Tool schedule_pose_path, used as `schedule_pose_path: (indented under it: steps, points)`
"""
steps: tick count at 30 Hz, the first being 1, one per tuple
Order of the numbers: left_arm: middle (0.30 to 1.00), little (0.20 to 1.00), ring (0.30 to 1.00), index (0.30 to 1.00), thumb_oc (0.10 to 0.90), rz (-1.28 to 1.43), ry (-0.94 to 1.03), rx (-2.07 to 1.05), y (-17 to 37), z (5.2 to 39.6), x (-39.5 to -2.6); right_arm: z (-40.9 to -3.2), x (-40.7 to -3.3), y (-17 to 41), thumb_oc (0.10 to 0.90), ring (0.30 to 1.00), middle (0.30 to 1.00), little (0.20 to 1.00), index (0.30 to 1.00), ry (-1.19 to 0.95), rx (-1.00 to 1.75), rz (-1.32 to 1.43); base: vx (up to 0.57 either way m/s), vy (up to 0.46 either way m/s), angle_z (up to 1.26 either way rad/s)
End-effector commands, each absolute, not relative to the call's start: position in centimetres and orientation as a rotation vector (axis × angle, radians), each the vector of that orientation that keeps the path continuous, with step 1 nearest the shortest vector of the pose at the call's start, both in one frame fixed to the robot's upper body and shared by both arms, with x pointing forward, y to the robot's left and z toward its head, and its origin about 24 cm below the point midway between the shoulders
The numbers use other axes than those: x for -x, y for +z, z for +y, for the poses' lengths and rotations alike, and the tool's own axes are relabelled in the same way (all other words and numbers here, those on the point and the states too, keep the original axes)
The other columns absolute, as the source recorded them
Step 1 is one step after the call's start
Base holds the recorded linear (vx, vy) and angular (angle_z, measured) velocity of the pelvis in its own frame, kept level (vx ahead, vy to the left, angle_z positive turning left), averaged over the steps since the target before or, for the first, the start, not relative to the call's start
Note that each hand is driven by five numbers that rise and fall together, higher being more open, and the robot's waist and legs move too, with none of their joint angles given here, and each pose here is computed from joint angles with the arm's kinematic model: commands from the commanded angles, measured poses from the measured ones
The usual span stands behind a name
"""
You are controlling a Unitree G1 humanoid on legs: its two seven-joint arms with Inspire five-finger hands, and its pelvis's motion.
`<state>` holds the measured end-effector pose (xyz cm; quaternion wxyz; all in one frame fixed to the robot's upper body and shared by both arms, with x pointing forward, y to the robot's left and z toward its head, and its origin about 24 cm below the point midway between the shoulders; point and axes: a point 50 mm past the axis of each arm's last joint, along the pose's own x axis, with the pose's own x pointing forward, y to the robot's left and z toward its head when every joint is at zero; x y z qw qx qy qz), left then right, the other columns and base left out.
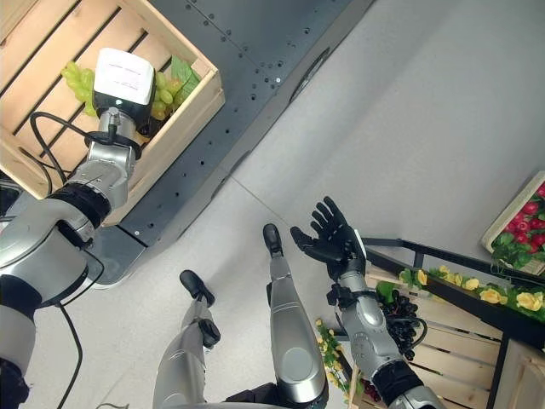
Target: Pick up the fruits from the basket on one side to the basket on the other side
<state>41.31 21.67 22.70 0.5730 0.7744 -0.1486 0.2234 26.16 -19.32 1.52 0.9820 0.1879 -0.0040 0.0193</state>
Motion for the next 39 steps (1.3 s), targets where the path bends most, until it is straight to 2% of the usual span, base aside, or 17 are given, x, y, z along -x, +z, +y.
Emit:
schedule_pose_path:
  steps: [1, 8, 13, 19, 26, 34, 39]
  points:
    - [0.3, 0.3, 0.3, 0.3, 0.4, -0.577, 0.766, -1.659, 27.1, 23.5, -40.1, -20.1, -25.6, 3.7, 0.8, 0.9, 0.9, 0.9, 0.9, -0.016, -0.434, -0.194, -0.03, 0.018, 0.02]
    - [0.3, 0.3, 0.3, 0.3, 0.4, -0.791, 0.875, -1.441, 26.3, 25.0, -38.2, -20.5, -24.7, 3.7, 0.8, 0.9, 0.9, 0.9, 0.9, -0.011, -0.437, -0.197, -0.02, 0.009, 0.01]
    - [0.3, 0.3, 0.3, 0.3, 0.4, -0.804, 0.881, -1.366, 23.8, 25.8, -37.2, -20.5, -24.4, 3.6, 0.8, 0.9, 0.9, 0.9, 0.9, -0.021, -0.433, -0.18, -0.01, 0.006, 0.04]
    - [0.3, 0.3, 0.3, 0.3, 0.4, -0.834, 0.914, -1.267, 23.2, 26.3, -36.6, -20.4, -24.2, 3.5, 0.8, 0.9, 0.9, 0.9, 0.9, -0.02, -0.427, -0.17, 0.02, 0.021, 0.01]
    - [0.3, 0.3, 0.3, 0.3, 0.4, -0.954, 1.006, -0.964, 22.3, 25.8, -35.0, -20.6, -23.6, 3.5, 0.8, 0.9, 0.9, 0.9, 0.9, -0.05, -0.427, -0.196, 0.01, 0.008, 0.01]
    - [0.3, 0.3, 0.3, 0.3, 0.4, -1.108, 0.935, -0.522, 19.0, 22.2, -31.5, -20.1, -23.4, 5.0, 0.8, 0.9, 0.9, 0.9, 0.9, -0.114, -0.416, -0.274, 0.01, -0.008, 0.05]
    - [0.3, 0.3, 0.3, 0.3, 0.4, -1.129, 0.705, -0.209, 19.2, 19.0, -29.3, -19.6, -23.5, 6.6, 0.8, 0.9, 0.9, 0.9, 0.9, -0.102, -0.412, -0.348, -0.01, 0.004, 0.02]
